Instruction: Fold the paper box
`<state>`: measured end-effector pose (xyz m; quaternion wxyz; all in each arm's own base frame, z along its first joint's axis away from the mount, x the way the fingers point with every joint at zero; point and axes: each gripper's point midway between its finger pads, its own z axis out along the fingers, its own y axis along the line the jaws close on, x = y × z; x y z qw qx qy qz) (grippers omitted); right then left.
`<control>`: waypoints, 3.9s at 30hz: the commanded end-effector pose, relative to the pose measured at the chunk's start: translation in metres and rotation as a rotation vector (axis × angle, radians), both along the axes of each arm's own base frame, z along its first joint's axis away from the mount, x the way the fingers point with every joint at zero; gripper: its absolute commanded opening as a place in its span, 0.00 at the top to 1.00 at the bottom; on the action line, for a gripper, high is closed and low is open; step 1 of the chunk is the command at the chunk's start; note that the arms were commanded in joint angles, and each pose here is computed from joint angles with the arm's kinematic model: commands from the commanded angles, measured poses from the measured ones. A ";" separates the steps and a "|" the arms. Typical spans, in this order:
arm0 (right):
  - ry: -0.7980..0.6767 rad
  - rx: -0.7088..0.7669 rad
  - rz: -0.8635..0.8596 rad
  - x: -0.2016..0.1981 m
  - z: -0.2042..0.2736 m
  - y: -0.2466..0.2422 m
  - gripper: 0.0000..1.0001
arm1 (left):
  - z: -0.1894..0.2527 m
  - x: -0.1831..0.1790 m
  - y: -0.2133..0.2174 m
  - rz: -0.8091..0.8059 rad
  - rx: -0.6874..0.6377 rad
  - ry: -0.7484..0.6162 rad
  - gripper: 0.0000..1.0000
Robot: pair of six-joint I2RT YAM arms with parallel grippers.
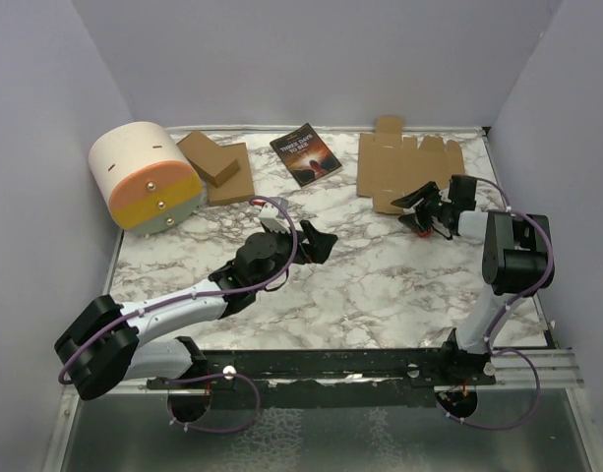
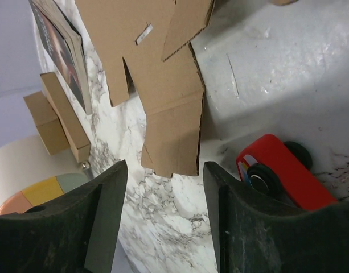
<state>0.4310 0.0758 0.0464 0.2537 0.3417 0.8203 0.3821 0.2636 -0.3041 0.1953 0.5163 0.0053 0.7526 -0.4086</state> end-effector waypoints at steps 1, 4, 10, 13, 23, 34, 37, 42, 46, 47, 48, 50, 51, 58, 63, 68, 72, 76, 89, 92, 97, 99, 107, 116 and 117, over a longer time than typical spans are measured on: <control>-0.007 0.002 -0.069 0.020 0.000 -0.005 0.45 | 0.018 0.005 0.007 0.045 -0.025 -0.025 0.01; 0.003 0.000 -0.080 0.025 -0.002 -0.006 0.46 | 0.018 0.005 0.010 0.054 -0.020 -0.023 0.01; 0.015 0.002 -0.085 0.022 -0.008 -0.006 0.51 | 0.018 0.006 0.014 0.072 -0.018 -0.025 0.01; 0.017 0.002 -0.090 0.021 -0.007 -0.007 0.55 | 0.017 0.005 0.013 0.069 -0.014 -0.023 0.01; 0.014 -0.002 -0.091 0.013 -0.009 -0.007 0.69 | 0.020 0.004 0.019 0.082 -0.005 -0.030 0.01; -0.038 -0.022 -0.071 0.005 -0.001 -0.008 0.82 | 0.022 0.000 0.026 0.092 -0.017 -0.029 0.01; -0.049 -0.023 -0.064 0.003 0.001 -0.009 0.85 | 0.023 -0.001 0.027 0.091 -0.023 -0.029 0.01; -0.090 -0.017 -0.034 -0.004 0.012 -0.009 0.88 | 0.023 -0.004 0.029 0.094 -0.036 -0.024 0.01; -0.139 -0.031 0.008 -0.013 0.023 -0.005 0.90 | 0.022 -0.005 0.030 0.092 -0.040 -0.021 0.01; -0.145 -0.036 0.017 -0.015 0.025 -0.004 0.90 | 0.022 -0.005 0.030 0.091 -0.040 -0.022 0.01; -0.155 -0.043 0.028 -0.018 0.028 -0.004 0.90 | 0.022 -0.005 0.030 0.091 -0.040 -0.022 0.01; -0.167 -0.051 0.055 -0.024 0.031 -0.002 0.91 | 0.023 -0.005 0.031 0.090 -0.042 -0.025 0.01; -0.180 -0.058 0.071 -0.026 0.034 -0.001 0.91 | 0.023 -0.006 0.031 0.088 -0.041 -0.025 0.01; -0.344 -0.141 0.132 -0.034 0.072 -0.004 0.92 | 0.021 -0.009 0.034 0.086 -0.047 -0.038 0.01; -0.460 -0.179 0.172 -0.046 0.098 -0.006 0.93 | 0.021 -0.009 0.036 0.089 -0.047 -0.052 0.01; -0.572 -0.251 0.200 -0.063 0.120 -0.010 0.95 | 0.022 -0.009 0.037 0.089 -0.052 -0.069 0.01; -0.645 -0.264 0.250 -0.074 0.135 -0.004 0.96 | 0.022 -0.009 0.036 0.079 -0.055 -0.079 0.01; -0.734 -0.310 0.346 -0.084 0.142 0.003 0.99 | 0.027 -0.009 0.035 0.052 -0.065 -0.090 0.01; -1.066 -0.279 0.737 -0.137 0.180 0.041 0.99 | 0.043 0.002 0.057 -0.005 -0.045 -0.099 0.04; -1.140 -0.246 0.838 -0.151 0.188 0.048 0.99 | 0.045 0.003 0.069 0.011 -0.027 -0.104 0.05; -1.223 -0.165 0.995 -0.168 0.203 0.060 0.99 | 0.053 0.004 0.090 0.065 0.001 -0.123 0.08; -1.241 -0.119 1.060 -0.175 0.208 0.070 0.99 | 0.060 0.002 0.098 0.092 0.004 -0.139 0.10; -1.329 -0.001 1.209 -0.202 0.238 0.102 0.99 | 0.082 -0.007 0.129 0.199 0.002 -0.191 0.12; -1.108 -0.107 1.164 -0.175 0.179 0.099 0.99 | 0.081 -0.009 0.142 0.253 0.004 -0.192 0.13; -1.050 -0.133 1.155 -0.167 0.167 0.096 0.99 | 0.079 -0.009 0.140 0.248 0.005 -0.186 0.13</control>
